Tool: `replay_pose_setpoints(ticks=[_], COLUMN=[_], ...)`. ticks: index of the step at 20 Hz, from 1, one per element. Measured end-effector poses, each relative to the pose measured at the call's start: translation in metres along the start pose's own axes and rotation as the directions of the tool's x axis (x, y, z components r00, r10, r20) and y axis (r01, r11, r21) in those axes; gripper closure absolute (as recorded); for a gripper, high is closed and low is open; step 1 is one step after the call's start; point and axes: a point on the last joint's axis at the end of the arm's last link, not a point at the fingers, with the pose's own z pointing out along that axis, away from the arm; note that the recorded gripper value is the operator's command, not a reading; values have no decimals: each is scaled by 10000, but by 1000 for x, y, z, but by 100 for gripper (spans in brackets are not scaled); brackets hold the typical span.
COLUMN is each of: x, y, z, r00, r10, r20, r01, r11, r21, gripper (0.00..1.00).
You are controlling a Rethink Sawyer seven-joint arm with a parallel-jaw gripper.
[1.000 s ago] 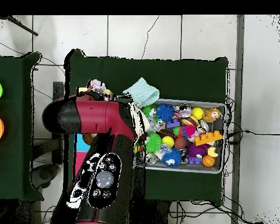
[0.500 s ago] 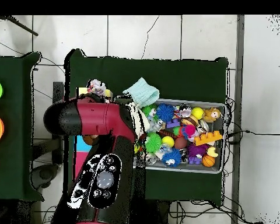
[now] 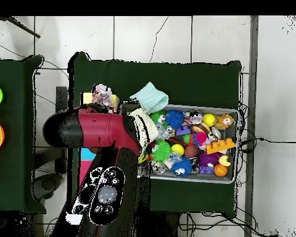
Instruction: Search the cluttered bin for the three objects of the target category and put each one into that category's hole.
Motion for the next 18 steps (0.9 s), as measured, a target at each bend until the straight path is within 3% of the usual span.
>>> replay_pose_setpoints(ticks=[9,18], x=[6,11], y=[22,28], z=[-8,-5], r00=[9996,9993], r10=[-276,-375], r20=[81,17], r01=[277,375], r11=[9996,9992], r21=[-115,-121], gripper=[100,100])
